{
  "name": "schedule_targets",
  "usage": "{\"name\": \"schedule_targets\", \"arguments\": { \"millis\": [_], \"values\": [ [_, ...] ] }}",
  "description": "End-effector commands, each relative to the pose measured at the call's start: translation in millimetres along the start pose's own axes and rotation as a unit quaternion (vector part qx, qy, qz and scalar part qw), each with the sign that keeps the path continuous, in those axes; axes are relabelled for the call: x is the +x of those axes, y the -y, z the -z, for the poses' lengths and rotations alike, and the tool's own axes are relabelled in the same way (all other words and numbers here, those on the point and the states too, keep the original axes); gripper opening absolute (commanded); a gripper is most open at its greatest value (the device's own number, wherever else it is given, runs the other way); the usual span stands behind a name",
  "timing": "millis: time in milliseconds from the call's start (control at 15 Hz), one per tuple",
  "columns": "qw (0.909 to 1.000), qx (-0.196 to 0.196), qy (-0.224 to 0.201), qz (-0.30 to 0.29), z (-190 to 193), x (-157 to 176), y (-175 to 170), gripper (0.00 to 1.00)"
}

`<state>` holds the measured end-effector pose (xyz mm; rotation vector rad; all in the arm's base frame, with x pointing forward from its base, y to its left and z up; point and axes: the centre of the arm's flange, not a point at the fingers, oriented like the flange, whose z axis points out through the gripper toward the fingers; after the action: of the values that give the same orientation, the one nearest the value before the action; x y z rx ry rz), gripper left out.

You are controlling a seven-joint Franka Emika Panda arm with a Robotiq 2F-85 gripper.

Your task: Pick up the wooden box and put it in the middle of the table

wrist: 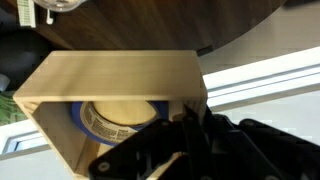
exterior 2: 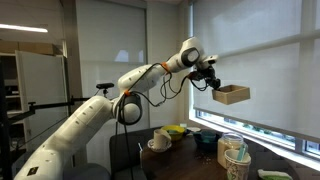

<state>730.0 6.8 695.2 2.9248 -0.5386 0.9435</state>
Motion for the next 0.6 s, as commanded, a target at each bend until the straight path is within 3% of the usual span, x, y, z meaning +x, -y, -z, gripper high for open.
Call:
{"name": "schedule_targets", "arguments": {
  "millis": [0,400,533],
  "values": [
    [0.998,0.008,0.057,-0.026,17.6,-78.4,-5.2,0.02],
    [0.9882,-0.031,0.11,-0.102,12.2,-108.0,13.6,0.02],
    [0.9785,-0.065,0.125,-0.151,10.6,-116.0,20.5,0.02]
  ]
}}
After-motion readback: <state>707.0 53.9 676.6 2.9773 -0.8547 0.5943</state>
